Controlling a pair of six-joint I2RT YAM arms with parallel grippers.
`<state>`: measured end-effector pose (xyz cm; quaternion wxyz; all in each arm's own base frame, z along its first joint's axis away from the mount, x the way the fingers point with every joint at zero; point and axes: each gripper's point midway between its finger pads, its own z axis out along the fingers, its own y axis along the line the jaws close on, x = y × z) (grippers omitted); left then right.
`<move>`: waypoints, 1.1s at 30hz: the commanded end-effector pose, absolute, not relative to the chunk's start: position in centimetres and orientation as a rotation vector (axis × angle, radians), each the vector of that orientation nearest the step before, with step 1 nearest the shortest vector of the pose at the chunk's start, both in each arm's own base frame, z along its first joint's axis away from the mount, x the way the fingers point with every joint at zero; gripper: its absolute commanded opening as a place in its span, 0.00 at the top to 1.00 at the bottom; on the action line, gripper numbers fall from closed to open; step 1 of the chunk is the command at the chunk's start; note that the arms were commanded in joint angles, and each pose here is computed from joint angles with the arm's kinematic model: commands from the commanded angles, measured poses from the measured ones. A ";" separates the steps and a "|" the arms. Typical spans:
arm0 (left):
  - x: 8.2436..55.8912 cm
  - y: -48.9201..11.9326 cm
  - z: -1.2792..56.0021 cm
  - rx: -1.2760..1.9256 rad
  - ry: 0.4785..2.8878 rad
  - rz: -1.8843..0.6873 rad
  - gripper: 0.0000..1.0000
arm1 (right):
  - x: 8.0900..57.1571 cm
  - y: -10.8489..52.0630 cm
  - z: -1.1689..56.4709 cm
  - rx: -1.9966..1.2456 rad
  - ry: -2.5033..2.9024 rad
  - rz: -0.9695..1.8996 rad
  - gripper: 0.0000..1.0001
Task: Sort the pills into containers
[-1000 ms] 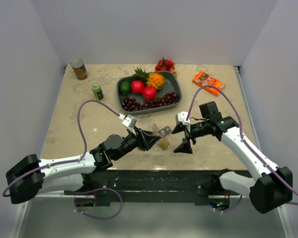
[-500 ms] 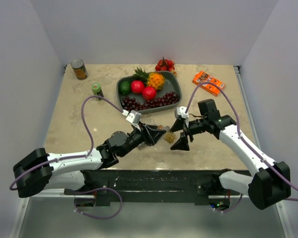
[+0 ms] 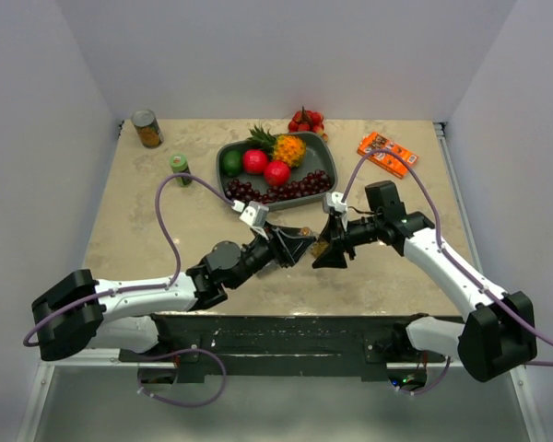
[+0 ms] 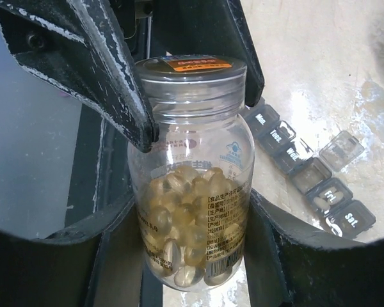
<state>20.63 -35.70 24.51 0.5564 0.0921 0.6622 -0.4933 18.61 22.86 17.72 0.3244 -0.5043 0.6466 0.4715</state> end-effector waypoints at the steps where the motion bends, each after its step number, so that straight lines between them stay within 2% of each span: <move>1: 20.3 -35.1 28.2 0.241 1.427 -1.176 0.57 | 19.2 22.6 18.6 -1.341 1.668 1.150 1.00; 2: 19.8 -34.9 28.8 0.272 1.406 -1.182 0.42 | 19.2 22.5 18.7 -1.366 1.637 1.124 1.00; 3: 19.5 -34.7 28.3 0.310 1.425 -1.168 0.18 | 19.0 22.3 18.6 -1.379 1.641 1.118 1.00; 6: 17.7 -33.4 28.0 0.461 1.386 -1.151 0.01 | 18.4 21.7 18.4 -1.453 1.596 1.055 1.00; 8: 16.3 -32.5 28.4 0.606 1.322 -1.131 0.01 | 18.4 21.4 18.3 -1.509 1.541 1.005 1.00; 12: 13.8 -31.6 24.5 0.973 1.292 -1.003 0.01 | 17.2 20.7 17.9 -1.579 1.490 0.965 1.00; 14: 12.3 -31.4 24.7 1.101 1.150 -0.984 0.01 | 16.9 20.6 17.5 -1.607 1.459 0.952 1.00; 18: 11.8 -32.2 24.9 1.177 1.054 -0.973 0.01 | 16.0 20.5 17.2 -1.646 1.399 0.963 1.00; 23: 12.3 -35.5 23.7 1.291 1.064 -1.003 0.08 | 15.8 20.4 16.7 -1.654 1.383 0.958 1.00; 33: 13.8 -37.1 25.2 1.245 1.033 -0.969 0.09 | 15.8 20.4 16.3 -1.658 1.389 0.959 1.00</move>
